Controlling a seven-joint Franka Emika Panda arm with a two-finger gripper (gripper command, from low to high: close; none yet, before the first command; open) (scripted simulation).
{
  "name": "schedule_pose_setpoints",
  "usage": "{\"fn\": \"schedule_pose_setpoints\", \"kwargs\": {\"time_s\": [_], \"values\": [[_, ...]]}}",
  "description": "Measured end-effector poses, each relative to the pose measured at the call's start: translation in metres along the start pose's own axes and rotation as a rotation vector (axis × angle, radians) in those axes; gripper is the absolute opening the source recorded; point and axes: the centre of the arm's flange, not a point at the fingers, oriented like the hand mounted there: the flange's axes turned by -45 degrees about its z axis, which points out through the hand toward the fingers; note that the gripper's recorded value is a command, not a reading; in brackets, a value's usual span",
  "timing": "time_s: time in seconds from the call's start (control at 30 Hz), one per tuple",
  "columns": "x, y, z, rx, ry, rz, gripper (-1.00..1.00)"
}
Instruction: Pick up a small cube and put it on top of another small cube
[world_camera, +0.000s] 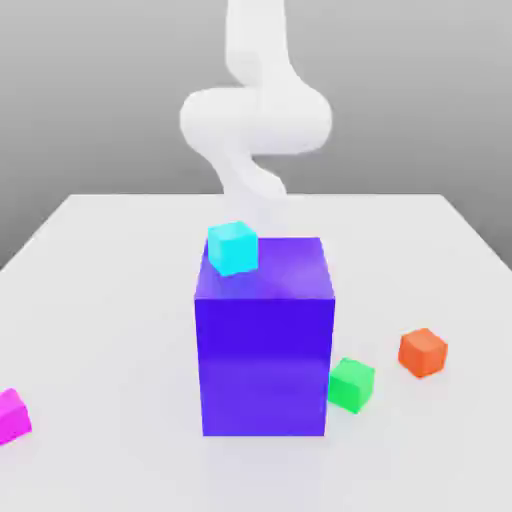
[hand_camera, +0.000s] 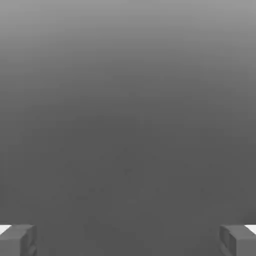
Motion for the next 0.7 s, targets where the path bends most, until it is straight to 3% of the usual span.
{"fn": "schedule_pose_setpoints", "kwargs": {"time_s": [0.33, 0.7], "values": [[-0.039, 0.121, 0.176, -0.048, -0.254, 0.258, 0.00], [-0.178, 0.265, 0.306, -0.195, -0.502, 0.566, 0.00]]}}
